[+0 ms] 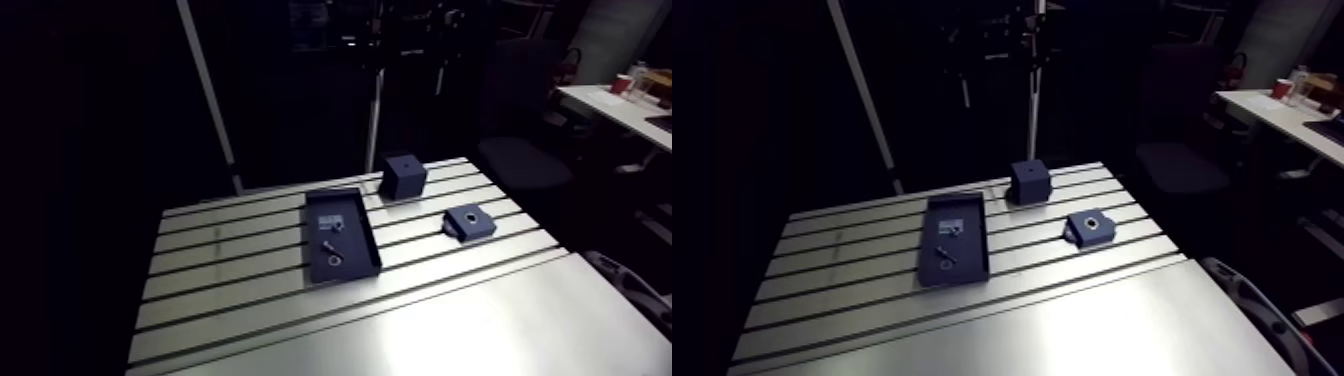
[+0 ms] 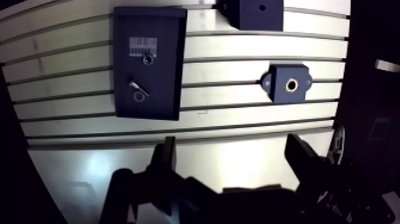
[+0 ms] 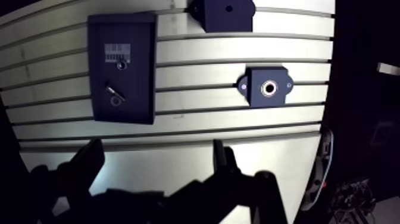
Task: Pick up the bearing and press it into the housing until flush.
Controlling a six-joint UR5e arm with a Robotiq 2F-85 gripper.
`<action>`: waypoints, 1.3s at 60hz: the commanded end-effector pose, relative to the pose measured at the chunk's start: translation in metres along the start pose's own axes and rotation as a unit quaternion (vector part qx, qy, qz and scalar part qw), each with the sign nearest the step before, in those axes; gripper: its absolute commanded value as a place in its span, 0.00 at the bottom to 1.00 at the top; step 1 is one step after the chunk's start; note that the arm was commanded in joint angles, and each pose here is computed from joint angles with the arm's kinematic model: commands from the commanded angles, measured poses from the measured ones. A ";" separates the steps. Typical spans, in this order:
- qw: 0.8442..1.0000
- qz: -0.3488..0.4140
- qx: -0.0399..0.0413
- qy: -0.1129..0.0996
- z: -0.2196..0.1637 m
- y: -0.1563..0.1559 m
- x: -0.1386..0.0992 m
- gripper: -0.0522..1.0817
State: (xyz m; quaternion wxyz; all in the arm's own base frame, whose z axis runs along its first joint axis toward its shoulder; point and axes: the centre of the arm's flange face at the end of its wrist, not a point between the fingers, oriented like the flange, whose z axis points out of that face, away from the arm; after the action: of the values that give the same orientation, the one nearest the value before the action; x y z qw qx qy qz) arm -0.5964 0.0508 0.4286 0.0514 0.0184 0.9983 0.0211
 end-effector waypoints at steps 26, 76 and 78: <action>0.998 -0.031 0.029 0.047 -0.067 -0.057 -0.059 0.07; 0.998 -0.029 0.016 0.054 -0.064 -0.053 -0.051 0.06; 0.998 -0.029 0.016 0.055 -0.065 -0.053 -0.052 0.07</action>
State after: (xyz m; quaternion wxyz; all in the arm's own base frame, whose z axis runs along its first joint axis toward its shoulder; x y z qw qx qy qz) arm -0.5520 -0.0070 0.4965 -0.0006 -0.0112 0.9999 0.0037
